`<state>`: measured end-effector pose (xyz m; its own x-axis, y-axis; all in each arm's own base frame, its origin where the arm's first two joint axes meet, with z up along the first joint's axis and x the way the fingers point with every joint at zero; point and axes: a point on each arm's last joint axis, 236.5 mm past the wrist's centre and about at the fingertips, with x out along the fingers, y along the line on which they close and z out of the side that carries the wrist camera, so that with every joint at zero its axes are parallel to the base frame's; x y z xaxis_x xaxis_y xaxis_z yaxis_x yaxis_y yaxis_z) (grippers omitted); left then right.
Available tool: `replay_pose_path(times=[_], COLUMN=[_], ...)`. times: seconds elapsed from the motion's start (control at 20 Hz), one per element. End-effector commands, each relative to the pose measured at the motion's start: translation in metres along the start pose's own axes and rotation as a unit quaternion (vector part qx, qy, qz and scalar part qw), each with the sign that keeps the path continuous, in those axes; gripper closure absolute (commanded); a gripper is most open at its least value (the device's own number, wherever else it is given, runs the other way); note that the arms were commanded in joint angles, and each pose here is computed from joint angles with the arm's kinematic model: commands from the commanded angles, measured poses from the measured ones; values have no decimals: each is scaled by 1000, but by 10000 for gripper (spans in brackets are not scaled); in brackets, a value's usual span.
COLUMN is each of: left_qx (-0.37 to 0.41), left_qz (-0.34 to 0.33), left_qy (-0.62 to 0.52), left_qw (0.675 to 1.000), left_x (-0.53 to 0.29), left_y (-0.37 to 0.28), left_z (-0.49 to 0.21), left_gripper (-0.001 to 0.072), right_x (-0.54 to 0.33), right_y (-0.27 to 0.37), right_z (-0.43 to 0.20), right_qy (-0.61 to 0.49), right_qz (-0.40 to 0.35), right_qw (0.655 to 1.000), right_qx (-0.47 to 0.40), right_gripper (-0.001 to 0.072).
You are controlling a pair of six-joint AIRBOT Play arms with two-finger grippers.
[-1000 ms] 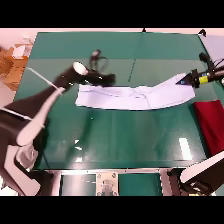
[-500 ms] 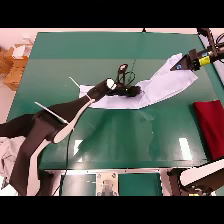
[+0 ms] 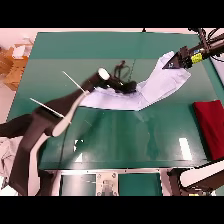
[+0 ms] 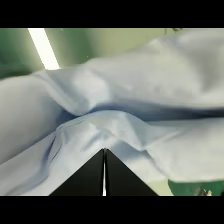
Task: Fold the shirts.
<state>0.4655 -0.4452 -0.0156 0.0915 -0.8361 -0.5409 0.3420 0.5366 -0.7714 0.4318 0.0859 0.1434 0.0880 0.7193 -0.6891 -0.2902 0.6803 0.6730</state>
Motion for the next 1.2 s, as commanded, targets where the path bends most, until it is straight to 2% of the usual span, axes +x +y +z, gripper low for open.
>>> replay_pose_path(times=[0.0, 0.15, 0.3, 0.55, 0.6, 0.65, 0.7, 0.85, 0.9, 0.95, 1.15], left_qx=[2, -30, -71, -137, -141, -144, -145, -141, -141, -141, -141], left_qz=[-1, 126, 268, 295, 296, 297, 297, 297, 297, 297, 297], left_qy=[54, 49, 67, 90, 83, 81, 81, 81, 81, 81, 81], left_qw=[999, 990, 958, 942, 941, 941, 940, 941, 941, 941, 941], left_x=[-93, -194, -290, -352, -357, -360, -361, -361, -361, -361, -361], left_y=[10, 72, 136, 172, 176, 178, 178, 178, 178, 178, 178], left_z=[8, 18, -1, -28, -27, -27, -27, -27, -27, -27, -27], left_gripper=[686, 686, 685, 685, 686, 685, 686, 686, 685, 686, 686], right_x=[15, 51, 104, 258, 301, 339, 371, 373, 353, 326, 215], right_y=[20, 58, 105, 169, 177, 185, 190, 177, 162, 141, 26], right_z=[5, 16, 35, 62, 58, 47, 28, 13, 22, 33, 31], right_qy=[3, 3, -20, -84, -91, -87, -66, -27, -23, -19, 39], right_qz=[16, 26, 33, 55, 58, 64, 67, 55, 49, 40, -27], right_qw=[1000, 1000, 999, 994, 993, 993, 994, 997, 998, 999, 998], right_qx=[11, -4, -33, -50, -50, -48, -48, -49, -43, -31, 45], right_gripper=[695, 695, 695, 693, 594, 335, 160, 177, 247, 277, 277])
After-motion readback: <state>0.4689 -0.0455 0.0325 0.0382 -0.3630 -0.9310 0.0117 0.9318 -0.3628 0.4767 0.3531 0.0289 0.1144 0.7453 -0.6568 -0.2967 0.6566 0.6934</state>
